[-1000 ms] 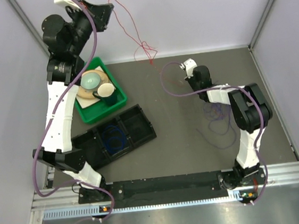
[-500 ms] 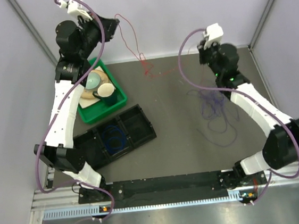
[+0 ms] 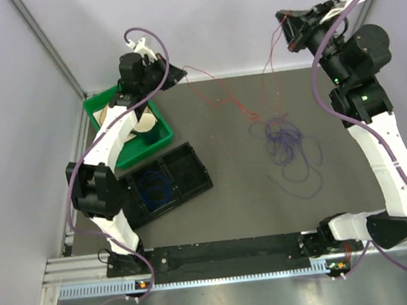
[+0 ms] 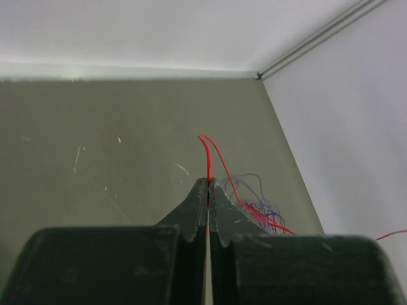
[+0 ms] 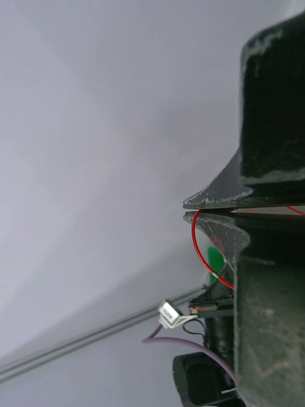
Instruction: Untangle the cables
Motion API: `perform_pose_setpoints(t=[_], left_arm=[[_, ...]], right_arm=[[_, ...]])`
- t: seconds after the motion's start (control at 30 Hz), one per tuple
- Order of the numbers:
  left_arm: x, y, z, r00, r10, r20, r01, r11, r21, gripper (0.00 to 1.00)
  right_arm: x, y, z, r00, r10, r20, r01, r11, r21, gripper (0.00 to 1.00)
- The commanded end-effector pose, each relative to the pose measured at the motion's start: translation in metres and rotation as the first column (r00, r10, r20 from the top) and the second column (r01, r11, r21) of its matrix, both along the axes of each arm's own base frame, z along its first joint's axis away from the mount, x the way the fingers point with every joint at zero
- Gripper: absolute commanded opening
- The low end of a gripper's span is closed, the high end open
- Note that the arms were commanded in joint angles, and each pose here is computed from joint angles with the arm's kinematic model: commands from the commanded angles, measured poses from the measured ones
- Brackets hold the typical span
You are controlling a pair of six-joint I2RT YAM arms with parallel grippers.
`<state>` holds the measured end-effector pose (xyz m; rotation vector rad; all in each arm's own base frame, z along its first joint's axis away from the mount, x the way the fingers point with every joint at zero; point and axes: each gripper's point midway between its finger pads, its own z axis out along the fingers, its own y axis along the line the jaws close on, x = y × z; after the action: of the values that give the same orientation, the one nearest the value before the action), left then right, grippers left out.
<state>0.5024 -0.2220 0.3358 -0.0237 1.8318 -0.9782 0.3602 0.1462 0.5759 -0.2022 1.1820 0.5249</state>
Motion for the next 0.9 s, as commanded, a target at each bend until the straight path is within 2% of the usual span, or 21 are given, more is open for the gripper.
perform_pose_setpoints(t=[0.0, 0.13, 0.23, 0.3, 0.33, 0.37, 0.43, 0.47, 0.53, 0.57, 0.63, 0.7, 0.73, 0.8, 0.87], left_arm=[[-0.010, -0.005, 0.038, 0.993, -0.031, 0.117, 0.036, 0.999, -0.040, 0.00], [-0.010, -0.004, 0.029, 0.994, -0.033, 0.105, 0.035, 0.999, -0.014, 0.00], [-0.012, -0.020, 0.013, 0.989, -0.110, 0.098, 0.112, 0.994, -0.009, 0.00], [-0.009, -0.036, -0.016, 0.989, -0.135, 0.065, 0.135, 0.991, 0.005, 0.00], [-0.007, -0.040, -0.028, 0.988, -0.148, 0.042, 0.147, 0.989, 0.017, 0.00], [-0.001, -0.047, -0.056, 0.987, -0.158, -0.016, 0.158, 0.987, 0.022, 0.00], [-0.001, -0.056, -0.079, 0.980, -0.187, -0.068, 0.189, 0.982, 0.023, 0.00], [0.003, -0.059, -0.097, 0.977, -0.187, -0.102, 0.191, 0.981, 0.027, 0.00], [0.004, -0.062, -0.113, 0.975, -0.183, -0.129, 0.191, 0.980, 0.052, 0.00], [0.005, -0.066, -0.132, 0.970, -0.181, -0.163, 0.194, 0.979, 0.069, 0.00], [0.008, -0.067, -0.144, 0.966, -0.175, -0.193, 0.198, 0.974, 0.106, 0.00], [0.007, -0.067, -0.164, 0.955, -0.174, -0.242, 0.208, 0.970, 0.124, 0.00], [0.006, -0.067, -0.167, 0.954, -0.177, -0.243, 0.215, 0.967, 0.138, 0.00], [0.003, -0.065, -0.178, 0.951, -0.164, -0.263, 0.212, 0.963, 0.167, 0.00], [0.002, -0.066, -0.181, 0.949, -0.174, -0.264, 0.229, 0.954, 0.194, 0.00]], right_arm=[[0.040, 0.027, -0.104, 0.953, 0.081, -0.291, -0.088, 0.996, -0.011, 0.00], [0.064, 0.051, -0.180, 0.883, 0.112, -0.456, -0.127, 0.992, -0.001, 0.00], [0.087, 0.071, -0.246, 0.808, 0.117, -0.577, -0.142, 0.990, 0.002, 0.00], [0.098, 0.082, -0.275, 0.761, 0.145, -0.632, -0.157, 0.987, 0.036, 0.00], [0.110, 0.089, -0.311, 0.708, 0.144, -0.691, -0.160, 0.986, 0.042, 0.00], [0.115, 0.094, -0.323, 0.690, 0.158, -0.707, -0.162, 0.985, 0.062, 0.00], [0.118, 0.109, -0.343, 0.636, 0.226, -0.738, -0.199, 0.972, 0.127, 0.00], [0.123, 0.115, -0.372, 0.584, 0.243, -0.775, -0.210, 0.967, 0.145, 0.00], [0.122, 0.131, -0.384, 0.511, 0.320, -0.798, -0.258, 0.942, 0.213, 0.01], [0.127, 0.136, -0.403, 0.465, 0.326, -0.823, -0.251, 0.940, 0.231, 0.09], [0.129, 0.138, -0.412, 0.438, 0.332, -0.835, -0.251, 0.937, 0.242, 0.28], [0.127, 0.134, -0.409, 0.451, 0.328, -0.830, -0.239, 0.940, 0.241, 0.39], [0.130, 0.128, -0.408, 0.470, 0.297, -0.831, -0.210, 0.952, 0.222, 0.50], [0.129, 0.114, -0.396, 0.514, 0.254, -0.820, -0.186, 0.965, 0.183, 0.56], [0.127, 0.098, -0.395, 0.514, 0.192, -0.836, -0.142, 0.980, 0.138, 0.60]])
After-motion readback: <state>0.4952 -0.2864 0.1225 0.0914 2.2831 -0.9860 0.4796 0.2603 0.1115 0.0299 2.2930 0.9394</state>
